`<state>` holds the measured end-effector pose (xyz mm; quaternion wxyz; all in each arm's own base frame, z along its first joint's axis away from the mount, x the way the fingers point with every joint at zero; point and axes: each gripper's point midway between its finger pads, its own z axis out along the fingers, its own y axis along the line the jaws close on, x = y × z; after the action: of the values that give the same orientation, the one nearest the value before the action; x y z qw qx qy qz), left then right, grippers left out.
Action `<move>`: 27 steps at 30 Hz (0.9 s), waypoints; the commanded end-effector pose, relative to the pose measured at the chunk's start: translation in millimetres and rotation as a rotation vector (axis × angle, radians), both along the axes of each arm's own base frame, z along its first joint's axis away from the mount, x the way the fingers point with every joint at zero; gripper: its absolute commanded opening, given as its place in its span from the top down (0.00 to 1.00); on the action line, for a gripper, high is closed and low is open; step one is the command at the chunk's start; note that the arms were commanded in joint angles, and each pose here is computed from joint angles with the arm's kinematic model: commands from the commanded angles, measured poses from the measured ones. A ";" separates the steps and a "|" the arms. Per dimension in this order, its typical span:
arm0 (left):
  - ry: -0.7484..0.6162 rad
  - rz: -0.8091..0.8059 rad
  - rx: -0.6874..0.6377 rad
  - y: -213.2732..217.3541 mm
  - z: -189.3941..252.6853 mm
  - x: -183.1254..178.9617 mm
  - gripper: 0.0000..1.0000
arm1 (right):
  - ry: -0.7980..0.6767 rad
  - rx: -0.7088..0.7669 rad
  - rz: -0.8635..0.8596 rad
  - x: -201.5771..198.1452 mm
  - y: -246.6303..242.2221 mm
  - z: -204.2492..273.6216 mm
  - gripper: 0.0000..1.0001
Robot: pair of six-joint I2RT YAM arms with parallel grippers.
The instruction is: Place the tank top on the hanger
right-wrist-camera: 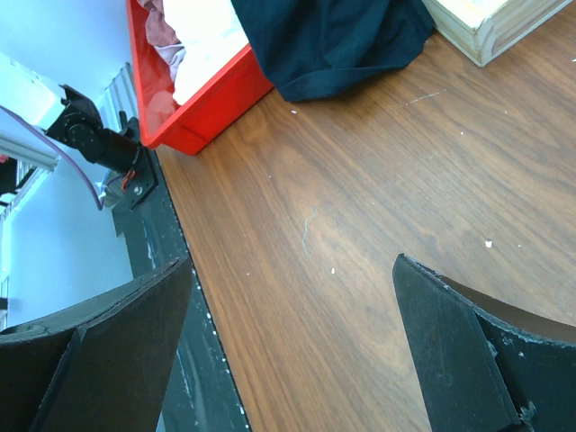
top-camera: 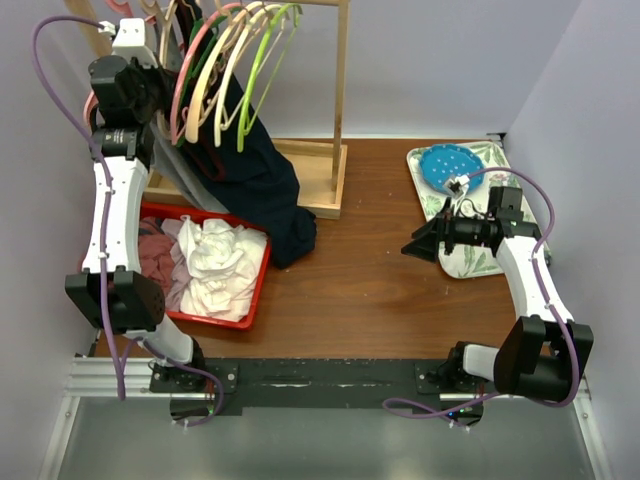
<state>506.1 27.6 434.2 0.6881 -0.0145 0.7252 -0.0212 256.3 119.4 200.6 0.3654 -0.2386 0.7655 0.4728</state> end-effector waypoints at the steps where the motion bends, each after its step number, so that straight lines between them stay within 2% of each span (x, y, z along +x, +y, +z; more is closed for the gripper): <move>1: -0.169 0.003 -0.030 4.7 52.1 4.9 0.88 | -0.042 0.013 0.008 6.6 -2.2 11.3 0.01; 5: -0.163 0.008 -0.034 5.4 50.2 5.5 0.79 | -0.039 0.013 0.005 7.6 -3.1 10.7 0.01; 6: -0.163 0.012 -0.031 6.6 50.6 3.3 0.72 | -0.037 0.014 0.003 7.9 -3.6 10.4 0.01; 11: -0.159 0.082 -0.022 18.6 55.2 -19.2 0.54 | -0.040 0.018 -0.006 7.6 -6.0 12.0 0.01; 15: -0.213 0.171 -0.027 29.0 83.2 -65.1 0.43 | -0.049 0.021 -0.004 7.2 -6.6 14.9 0.01; 17: -0.208 0.221 -0.033 35.8 81.1 -81.3 0.38 | -0.047 0.020 -0.003 5.6 -7.2 16.1 0.02; 18: -0.244 0.236 -0.036 35.7 94.5 -101.5 0.36 | -0.056 0.015 -0.004 5.7 -8.5 16.7 0.02; 20: -0.229 0.293 -0.043 44.0 86.3 -116.9 0.28 | -0.058 0.019 -0.005 5.0 -9.5 17.7 0.01; 21: -0.259 0.313 -0.052 45.0 95.4 -135.8 0.20 | -0.062 0.017 -0.005 5.2 -9.9 17.9 0.01; 23: -0.239 0.356 -0.055 50.6 83.2 -148.3 0.17 | -0.062 0.017 -0.010 4.9 -11.7 18.8 0.02; 24: -0.262 0.367 -0.056 49.5 89.1 -163.2 0.09 | -0.070 0.016 -0.010 5.1 -12.0 19.3 0.01; 27: -0.235 0.390 -0.049 46.7 74.6 -185.7 0.07 | -0.072 0.007 -0.017 5.2 -14.2 18.3 0.02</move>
<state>341.5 66.1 529.5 0.7739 -0.1354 0.6153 0.0646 261.0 105.8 200.1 0.3730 -0.2254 0.7694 0.4669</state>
